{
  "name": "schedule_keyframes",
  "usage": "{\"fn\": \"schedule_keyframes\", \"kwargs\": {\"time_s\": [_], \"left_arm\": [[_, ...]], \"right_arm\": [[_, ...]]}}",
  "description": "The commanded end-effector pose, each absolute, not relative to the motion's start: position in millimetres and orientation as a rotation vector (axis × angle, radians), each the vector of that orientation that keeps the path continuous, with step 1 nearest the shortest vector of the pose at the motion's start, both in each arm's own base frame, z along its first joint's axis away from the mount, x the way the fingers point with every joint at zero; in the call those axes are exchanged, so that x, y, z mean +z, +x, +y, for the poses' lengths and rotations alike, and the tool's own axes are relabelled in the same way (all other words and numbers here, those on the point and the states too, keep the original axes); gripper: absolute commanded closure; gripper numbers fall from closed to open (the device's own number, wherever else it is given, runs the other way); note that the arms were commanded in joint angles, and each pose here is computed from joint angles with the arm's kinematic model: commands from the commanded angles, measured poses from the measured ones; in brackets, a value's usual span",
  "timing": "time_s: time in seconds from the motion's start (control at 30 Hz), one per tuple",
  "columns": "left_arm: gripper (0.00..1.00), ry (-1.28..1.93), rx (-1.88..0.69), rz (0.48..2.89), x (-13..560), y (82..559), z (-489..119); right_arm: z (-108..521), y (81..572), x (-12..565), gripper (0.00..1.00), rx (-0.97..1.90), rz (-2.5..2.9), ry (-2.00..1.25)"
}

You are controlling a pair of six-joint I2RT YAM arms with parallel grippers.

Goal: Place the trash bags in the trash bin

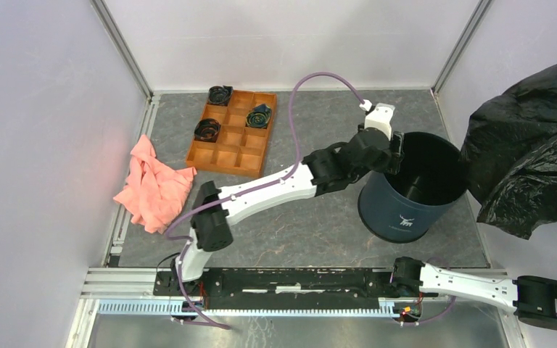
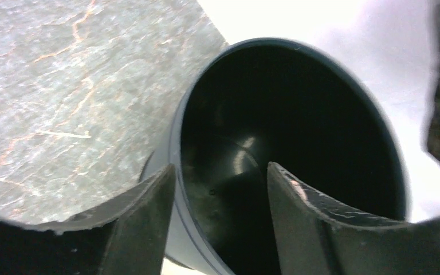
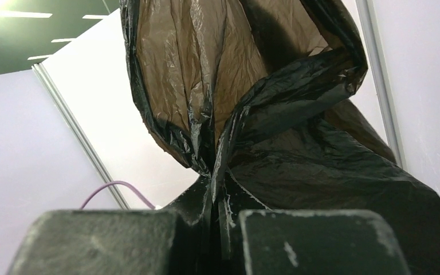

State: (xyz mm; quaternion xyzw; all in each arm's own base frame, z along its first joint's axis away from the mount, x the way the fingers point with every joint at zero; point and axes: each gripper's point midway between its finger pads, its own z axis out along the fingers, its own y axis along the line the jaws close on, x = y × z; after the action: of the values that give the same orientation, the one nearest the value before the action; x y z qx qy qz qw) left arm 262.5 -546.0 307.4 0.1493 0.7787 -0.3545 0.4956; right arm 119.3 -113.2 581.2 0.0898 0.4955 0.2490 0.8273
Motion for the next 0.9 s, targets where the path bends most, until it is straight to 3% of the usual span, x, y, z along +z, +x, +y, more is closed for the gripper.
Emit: {"fn": "schedule_keyframes", "kwargs": {"time_s": [0.0,0.1,0.3,0.43,0.87], "left_arm": [[0.39,0.383,-0.645,1.944,284.4,279.6,-539.1],[0.47,0.369,-0.577,1.962,273.5,284.6,-532.3],[0.83,0.399,-0.537,1.985,269.9,280.1,-522.9],[0.97,0.387,-0.474,1.993,287.4,277.6,-495.7],[0.98,0.318,-0.302,2.032,292.1,248.8,-362.9]], "right_arm": [[-96.5,121.5,580.2,0.95,0.535,1.066,0.144],[-91.8,121.9,578.1,0.94,0.542,1.076,0.134],[-73.3,126.8,571.1,0.94,0.546,1.101,0.112],[-41.5,131.4,581.2,0.92,0.538,1.09,0.035],[110.0,151.0,611.3,0.91,0.589,1.05,-0.235]]}}
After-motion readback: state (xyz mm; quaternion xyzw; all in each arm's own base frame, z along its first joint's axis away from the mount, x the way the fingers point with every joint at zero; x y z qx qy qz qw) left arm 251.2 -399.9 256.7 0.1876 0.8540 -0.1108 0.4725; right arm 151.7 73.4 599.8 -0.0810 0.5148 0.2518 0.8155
